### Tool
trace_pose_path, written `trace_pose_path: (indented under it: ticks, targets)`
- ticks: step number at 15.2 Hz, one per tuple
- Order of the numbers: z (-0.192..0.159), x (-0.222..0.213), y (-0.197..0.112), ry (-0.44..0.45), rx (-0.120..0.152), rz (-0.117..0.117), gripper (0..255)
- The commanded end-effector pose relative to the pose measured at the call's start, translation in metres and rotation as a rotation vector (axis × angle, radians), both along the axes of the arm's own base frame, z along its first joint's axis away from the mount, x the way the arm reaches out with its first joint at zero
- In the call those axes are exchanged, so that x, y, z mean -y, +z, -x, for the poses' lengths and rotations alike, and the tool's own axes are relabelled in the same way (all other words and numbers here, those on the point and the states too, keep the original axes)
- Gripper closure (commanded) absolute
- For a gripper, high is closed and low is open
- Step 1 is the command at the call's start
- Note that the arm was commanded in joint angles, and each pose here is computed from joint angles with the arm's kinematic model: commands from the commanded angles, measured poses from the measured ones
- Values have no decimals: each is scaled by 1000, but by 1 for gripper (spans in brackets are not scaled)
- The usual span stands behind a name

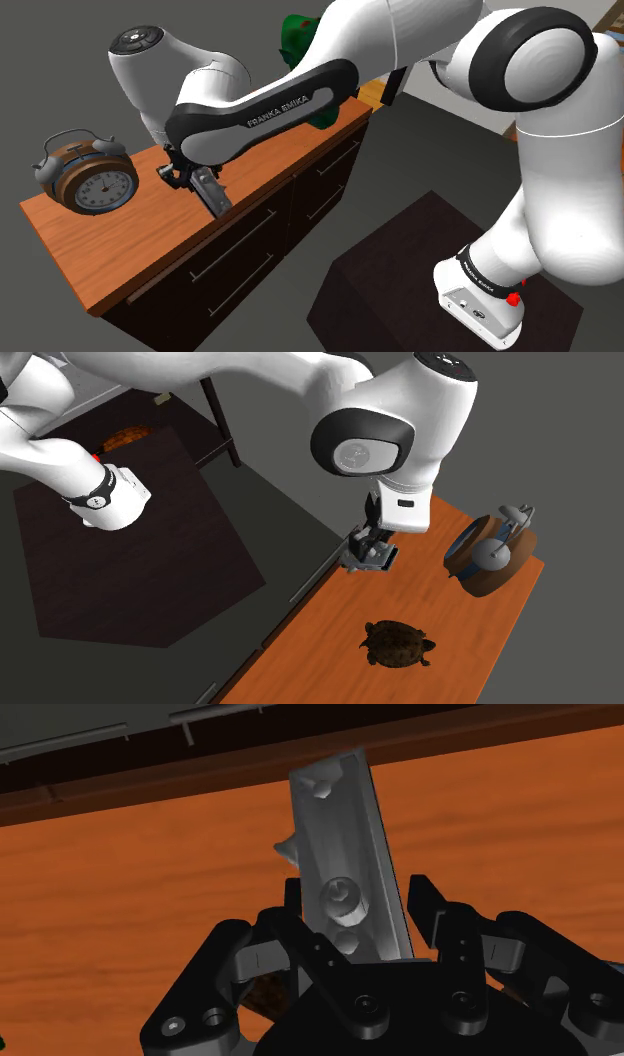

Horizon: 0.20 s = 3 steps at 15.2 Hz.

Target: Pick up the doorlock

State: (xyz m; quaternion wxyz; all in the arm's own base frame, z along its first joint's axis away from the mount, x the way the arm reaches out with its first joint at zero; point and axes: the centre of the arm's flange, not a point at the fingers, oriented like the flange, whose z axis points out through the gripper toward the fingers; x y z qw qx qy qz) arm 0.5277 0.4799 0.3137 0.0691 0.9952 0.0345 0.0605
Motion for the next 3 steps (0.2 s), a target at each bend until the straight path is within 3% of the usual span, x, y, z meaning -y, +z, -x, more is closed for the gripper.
trace_pose_path:
  ticks: [1, 3]
  targets:
    - [0, 0, 11, 0, 0, 0, 255]
    - [1, 0, 12, 0, 0, 0, 255]
